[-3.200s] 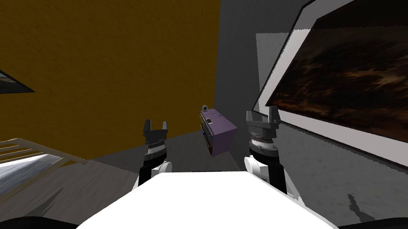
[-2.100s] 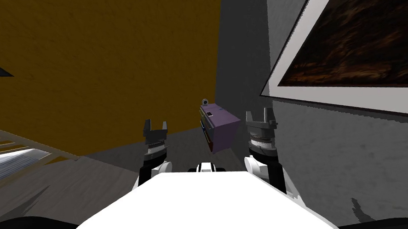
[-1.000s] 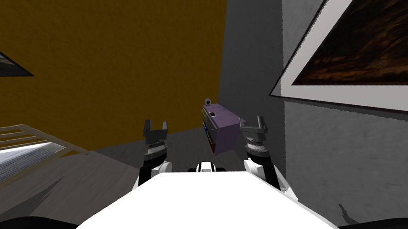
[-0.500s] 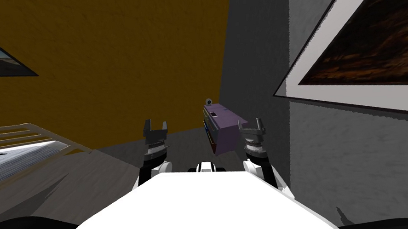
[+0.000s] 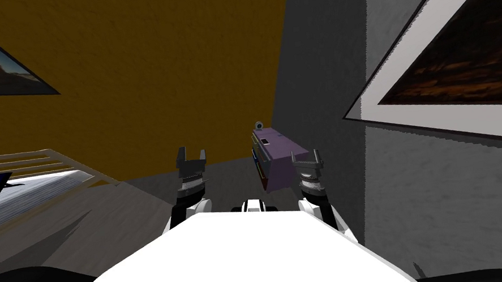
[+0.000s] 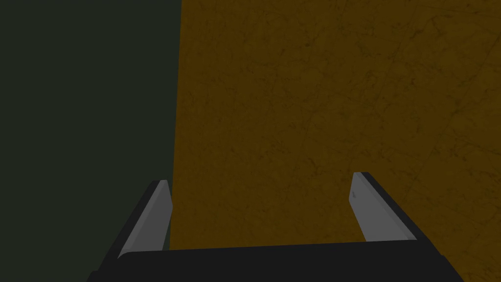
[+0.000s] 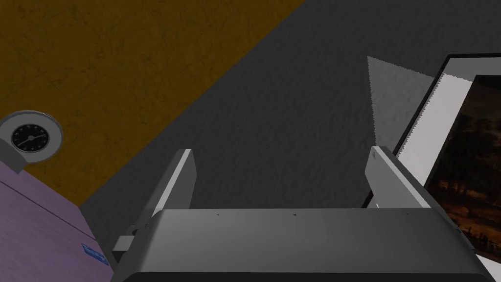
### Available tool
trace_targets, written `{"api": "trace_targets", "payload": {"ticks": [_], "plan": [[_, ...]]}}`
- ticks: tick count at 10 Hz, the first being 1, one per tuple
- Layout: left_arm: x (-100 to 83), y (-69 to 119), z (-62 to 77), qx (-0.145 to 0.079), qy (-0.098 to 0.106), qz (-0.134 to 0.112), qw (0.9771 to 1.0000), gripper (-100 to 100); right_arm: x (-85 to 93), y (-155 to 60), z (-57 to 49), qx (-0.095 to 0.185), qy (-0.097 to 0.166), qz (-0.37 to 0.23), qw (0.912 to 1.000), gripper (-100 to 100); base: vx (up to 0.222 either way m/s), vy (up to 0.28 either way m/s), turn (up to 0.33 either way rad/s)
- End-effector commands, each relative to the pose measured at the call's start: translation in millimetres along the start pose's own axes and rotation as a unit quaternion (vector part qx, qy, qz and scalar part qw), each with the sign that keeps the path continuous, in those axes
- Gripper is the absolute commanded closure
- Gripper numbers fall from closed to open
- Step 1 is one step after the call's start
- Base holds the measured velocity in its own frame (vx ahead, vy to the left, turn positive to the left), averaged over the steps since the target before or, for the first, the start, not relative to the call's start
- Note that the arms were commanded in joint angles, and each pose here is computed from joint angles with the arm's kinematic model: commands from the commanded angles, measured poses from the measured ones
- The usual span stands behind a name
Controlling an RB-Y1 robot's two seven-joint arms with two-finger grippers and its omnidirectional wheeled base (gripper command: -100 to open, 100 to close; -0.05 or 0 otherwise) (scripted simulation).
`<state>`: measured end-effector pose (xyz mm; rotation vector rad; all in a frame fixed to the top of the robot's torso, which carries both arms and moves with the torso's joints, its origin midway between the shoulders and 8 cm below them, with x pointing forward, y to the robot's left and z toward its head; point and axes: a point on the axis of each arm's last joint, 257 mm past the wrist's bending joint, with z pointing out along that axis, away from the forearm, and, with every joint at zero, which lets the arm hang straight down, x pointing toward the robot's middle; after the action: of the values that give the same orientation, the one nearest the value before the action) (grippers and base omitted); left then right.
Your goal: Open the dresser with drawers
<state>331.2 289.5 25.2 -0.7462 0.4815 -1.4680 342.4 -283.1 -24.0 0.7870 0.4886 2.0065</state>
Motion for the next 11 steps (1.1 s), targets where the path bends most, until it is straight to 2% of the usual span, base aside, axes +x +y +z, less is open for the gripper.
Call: {"api": "trace_targets", "payload": {"ticks": [1,3,4,6,7,8,10,11], "plan": [[0.0,0.0,0.0,0.000,0.000,0.000,1.0000,0,-9.6,-10,-9.2,0.004,-0.008,0.047,0.9989,-100,0.033,0.016,0.078],[0.0,0.0,0.0,0.000,0.000,0.000,1.0000,0,-13.1,-13,-12.0,0.008,-0.012,0.074,0.9972,-100,0.023,0.011,0.023],[0.0,0.0,0.0,0.000,0.000,0.000,1.0000,0,-19.8,-20,-20.2,0.009,-0.019,0.098,0.9950,-100,0.033,0.017,0.110],[0.0,0.0,0.0,0.000,0.000,0.000,1.0000,0,-24.0,-24,-23.8,0.014,-0.025,0.125,0.9918,-100,0.025,0.011,0.008],[0.0,0.0,0.0,0.000,0.000,0.000,1.0000,0,-30.4,-31,-32.5,0.014,-0.032,0.148,0.9883,-100,0.027,0.016,0.082],[0.0,0.0,0.0,0.000,0.000,0.000,1.0000,0,-34.9,-36,-36.8,0.019,-0.039,0.161,0.9860,-100,0.033,0.018,0.059],[0.0,0.0,0.0,0.000,0.000,0.000,1.0000,0,-34.9,-36,-36.8,0.018,-0.039,0.183,0.9822,-100,0.009,0.006,-0.002],[0.0,0.0,0.0,0.000,0.000,0.000,1.0000,0,-42.2,-44,-47.0,0.018,-0.049,0.210,0.9763,-100,0.029,0.015,0.097]]}}
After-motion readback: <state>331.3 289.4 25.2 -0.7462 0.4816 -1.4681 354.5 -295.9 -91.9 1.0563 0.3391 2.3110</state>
